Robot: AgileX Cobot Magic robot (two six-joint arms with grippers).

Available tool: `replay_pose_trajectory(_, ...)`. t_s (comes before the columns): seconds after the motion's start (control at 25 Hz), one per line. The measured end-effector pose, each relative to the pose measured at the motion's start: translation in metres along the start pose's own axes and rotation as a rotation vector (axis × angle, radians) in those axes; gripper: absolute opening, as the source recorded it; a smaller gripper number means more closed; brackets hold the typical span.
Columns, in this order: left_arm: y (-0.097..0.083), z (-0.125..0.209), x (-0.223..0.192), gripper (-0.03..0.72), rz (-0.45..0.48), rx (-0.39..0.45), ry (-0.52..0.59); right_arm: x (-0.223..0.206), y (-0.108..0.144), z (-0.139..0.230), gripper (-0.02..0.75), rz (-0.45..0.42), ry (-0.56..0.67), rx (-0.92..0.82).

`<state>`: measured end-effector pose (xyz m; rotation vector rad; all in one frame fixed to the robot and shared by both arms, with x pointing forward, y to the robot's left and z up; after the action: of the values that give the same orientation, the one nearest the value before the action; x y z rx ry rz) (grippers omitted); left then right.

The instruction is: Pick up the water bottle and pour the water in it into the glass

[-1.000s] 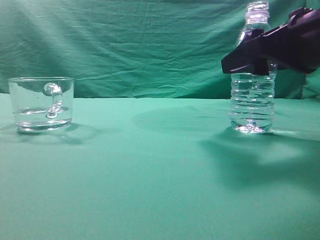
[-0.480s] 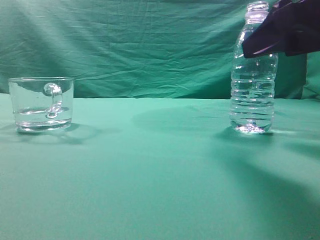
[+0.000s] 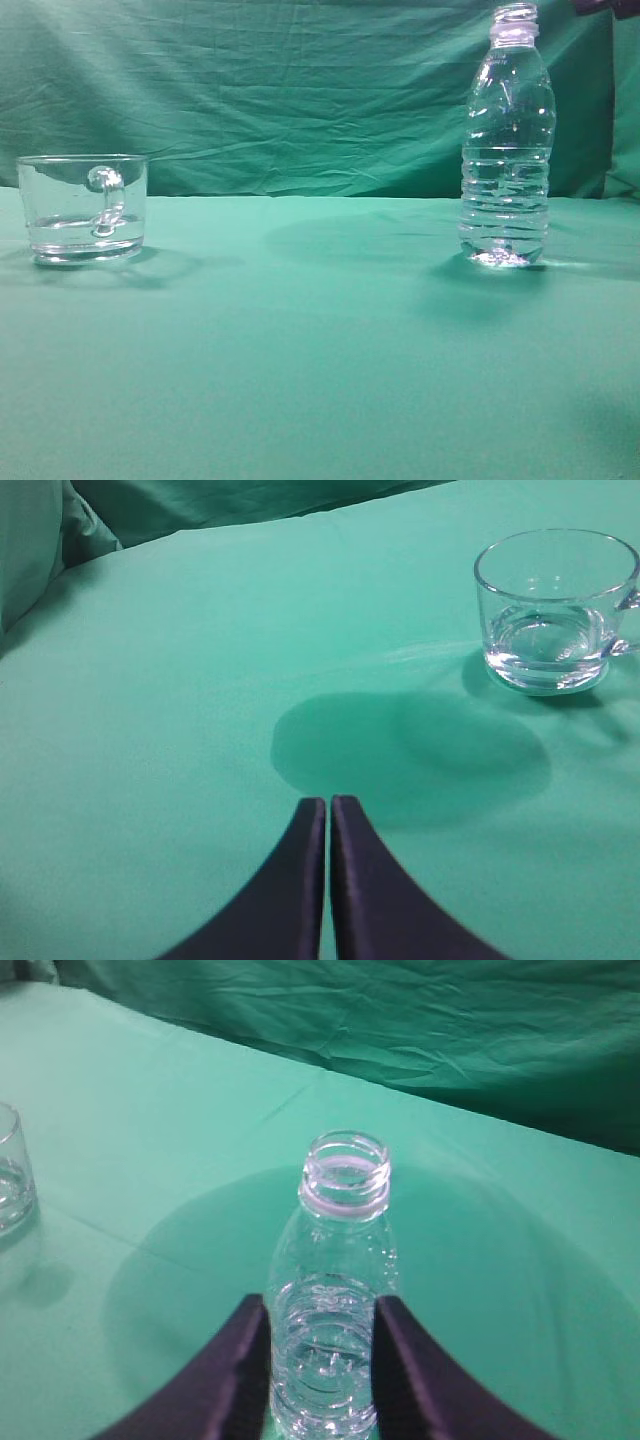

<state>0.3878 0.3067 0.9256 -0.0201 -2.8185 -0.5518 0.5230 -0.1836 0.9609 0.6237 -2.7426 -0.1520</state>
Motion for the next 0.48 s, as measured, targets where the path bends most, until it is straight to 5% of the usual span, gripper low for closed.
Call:
replay_pose_trajectory(0.24,0.0,0.0,0.0,0.0,0.0,0.0,0.0,0.028,-0.004,-0.015,0.0,0.057,-0.025,-0.113)
replay_pose_trajectory(0.48,0.0,0.0,0.0,0.0,0.0,0.0,0.0,0.047,-0.013,-0.014,0.0,0.132,-0.004,-0.185)
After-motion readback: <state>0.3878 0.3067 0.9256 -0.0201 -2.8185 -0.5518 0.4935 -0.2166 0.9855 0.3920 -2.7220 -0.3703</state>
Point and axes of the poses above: a point on each arm's last joint axis where the gripper is mounted, x pointing back along that axis away from the gripper, y along the wrist's bending axis when the last joint is at zero, z = x × y, the point moved 10 cm from there along -x, pointing out along that axis toward the gripper, and after that the axes turned 12 degrees about -x, right-handed, at the moved point
